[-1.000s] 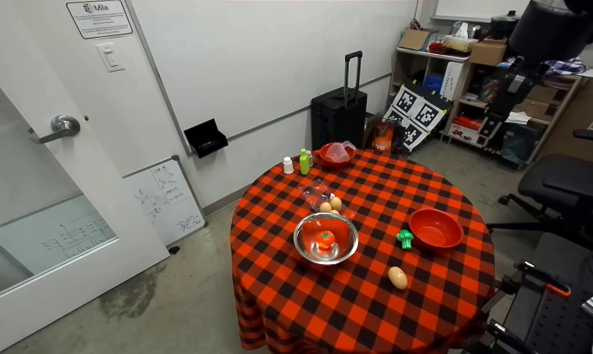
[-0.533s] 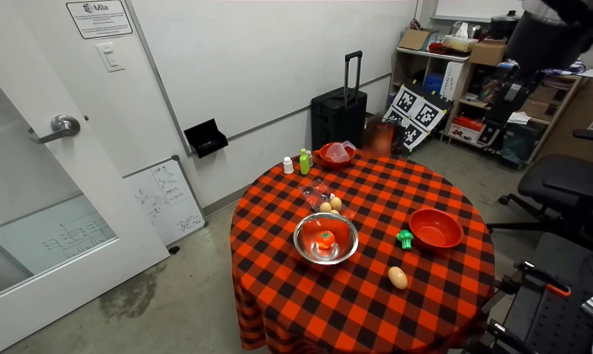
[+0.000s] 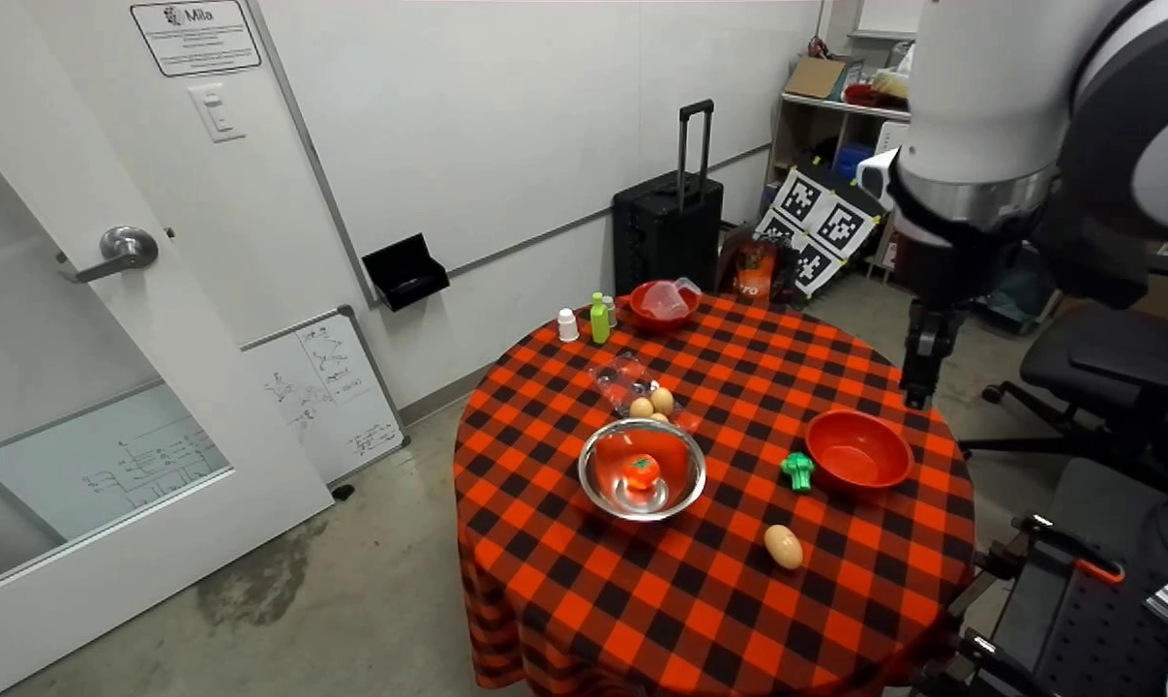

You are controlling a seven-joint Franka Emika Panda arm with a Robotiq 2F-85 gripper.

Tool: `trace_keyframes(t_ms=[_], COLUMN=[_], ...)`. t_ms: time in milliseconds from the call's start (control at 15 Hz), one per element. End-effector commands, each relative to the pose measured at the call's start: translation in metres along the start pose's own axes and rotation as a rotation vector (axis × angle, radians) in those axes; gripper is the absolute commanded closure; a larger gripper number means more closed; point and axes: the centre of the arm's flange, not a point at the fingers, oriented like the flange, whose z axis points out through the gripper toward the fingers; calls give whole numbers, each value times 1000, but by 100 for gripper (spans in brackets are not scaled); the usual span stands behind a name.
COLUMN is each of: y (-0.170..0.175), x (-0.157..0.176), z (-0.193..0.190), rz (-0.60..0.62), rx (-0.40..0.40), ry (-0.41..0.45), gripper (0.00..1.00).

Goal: Put the plastic broccoli in the empty red bowl on the table

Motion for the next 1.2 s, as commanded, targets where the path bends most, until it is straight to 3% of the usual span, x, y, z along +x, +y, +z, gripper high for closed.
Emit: trace_keyframes(t_ms=[0,267,667,1133], y=[-3,-2,13,46], x=[43,80,123,167], z=[46,108,193,277], rz=[-166,-306,-457,-497], rx=[-39,-43,28,94], ry=[-45,-64,-147,-275], gripper=[0,0,0,0])
